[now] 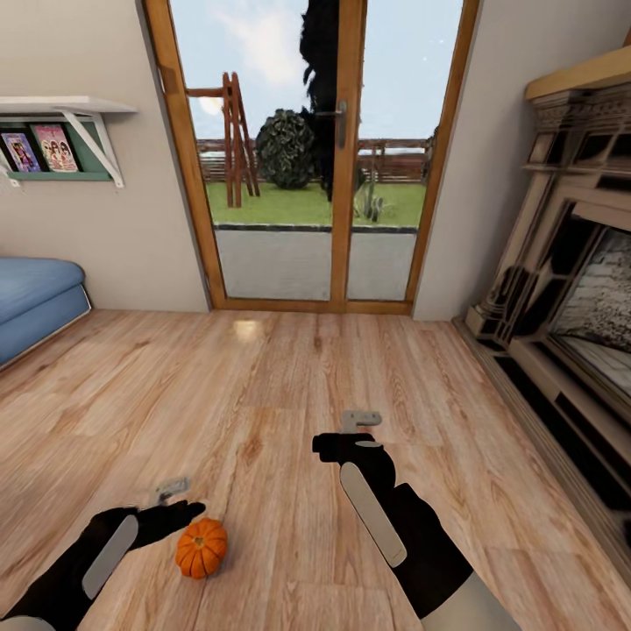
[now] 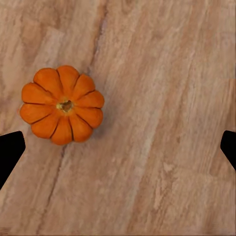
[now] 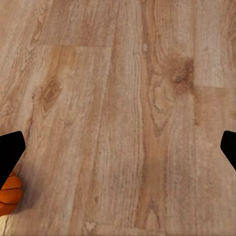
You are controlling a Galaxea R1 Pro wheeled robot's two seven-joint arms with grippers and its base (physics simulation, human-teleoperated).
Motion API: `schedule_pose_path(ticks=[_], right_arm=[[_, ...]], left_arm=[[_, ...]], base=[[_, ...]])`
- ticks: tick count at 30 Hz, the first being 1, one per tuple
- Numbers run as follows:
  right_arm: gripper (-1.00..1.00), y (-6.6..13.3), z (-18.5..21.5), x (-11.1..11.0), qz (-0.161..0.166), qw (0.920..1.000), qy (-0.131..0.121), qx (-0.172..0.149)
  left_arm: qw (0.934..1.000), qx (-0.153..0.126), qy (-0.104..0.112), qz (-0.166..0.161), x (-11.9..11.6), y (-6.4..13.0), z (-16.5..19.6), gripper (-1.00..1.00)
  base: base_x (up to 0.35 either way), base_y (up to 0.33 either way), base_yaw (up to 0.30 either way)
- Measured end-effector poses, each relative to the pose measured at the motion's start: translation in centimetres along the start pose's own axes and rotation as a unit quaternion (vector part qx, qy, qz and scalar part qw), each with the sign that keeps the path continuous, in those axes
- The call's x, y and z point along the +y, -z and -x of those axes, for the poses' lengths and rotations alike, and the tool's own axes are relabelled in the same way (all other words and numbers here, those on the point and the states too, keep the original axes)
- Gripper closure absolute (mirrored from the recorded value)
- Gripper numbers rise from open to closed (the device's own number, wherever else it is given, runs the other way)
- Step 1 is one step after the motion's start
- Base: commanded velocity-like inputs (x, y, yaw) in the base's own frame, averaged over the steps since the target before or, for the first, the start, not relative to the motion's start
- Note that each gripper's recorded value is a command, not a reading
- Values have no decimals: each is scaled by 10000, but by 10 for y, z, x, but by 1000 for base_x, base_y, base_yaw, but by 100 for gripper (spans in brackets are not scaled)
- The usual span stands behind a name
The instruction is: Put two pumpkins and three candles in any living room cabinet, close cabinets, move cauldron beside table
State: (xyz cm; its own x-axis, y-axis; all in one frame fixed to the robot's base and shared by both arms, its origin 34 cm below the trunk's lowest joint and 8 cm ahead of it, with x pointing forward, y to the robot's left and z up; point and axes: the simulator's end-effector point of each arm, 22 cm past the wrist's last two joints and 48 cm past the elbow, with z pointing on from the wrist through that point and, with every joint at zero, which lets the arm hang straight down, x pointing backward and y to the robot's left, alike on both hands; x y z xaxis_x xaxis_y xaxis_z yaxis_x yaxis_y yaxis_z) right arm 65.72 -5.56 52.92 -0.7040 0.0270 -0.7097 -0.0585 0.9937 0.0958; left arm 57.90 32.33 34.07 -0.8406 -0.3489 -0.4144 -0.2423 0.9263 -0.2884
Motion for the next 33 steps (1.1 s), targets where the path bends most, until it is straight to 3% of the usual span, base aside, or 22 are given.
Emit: schedule_pose_path(ticks=[5, 10, 14, 21, 33], right_arm=[[-100, 0, 0, 0, 0, 10000, 3, -2], [-100, 0, 0, 0, -1, 10000, 4, -2], [-100, 0, 0, 0, 2, 10000, 0, -3], [-100, 0, 0, 0, -1, 10000, -1, -4], [-100, 0, -1, 4, 121, 9995, -74, -267]], left_arm=[[9956, -98, 424, -828, 25, -11, -34, -100], [9897, -184, 548, -1308, 27, -9, -51, -100], [9888, -193, 600, -1352, 30, -9, -54, -100], [9859, -428, 1043, -1240, 51, -5, -43, -100], [9854, -456, 1172, -1146, 77, -19, -58, -100]], base=[[0, 0, 0], [0, 0, 0], [0, 0, 0], [0, 0, 0], [0, 0, 0]])
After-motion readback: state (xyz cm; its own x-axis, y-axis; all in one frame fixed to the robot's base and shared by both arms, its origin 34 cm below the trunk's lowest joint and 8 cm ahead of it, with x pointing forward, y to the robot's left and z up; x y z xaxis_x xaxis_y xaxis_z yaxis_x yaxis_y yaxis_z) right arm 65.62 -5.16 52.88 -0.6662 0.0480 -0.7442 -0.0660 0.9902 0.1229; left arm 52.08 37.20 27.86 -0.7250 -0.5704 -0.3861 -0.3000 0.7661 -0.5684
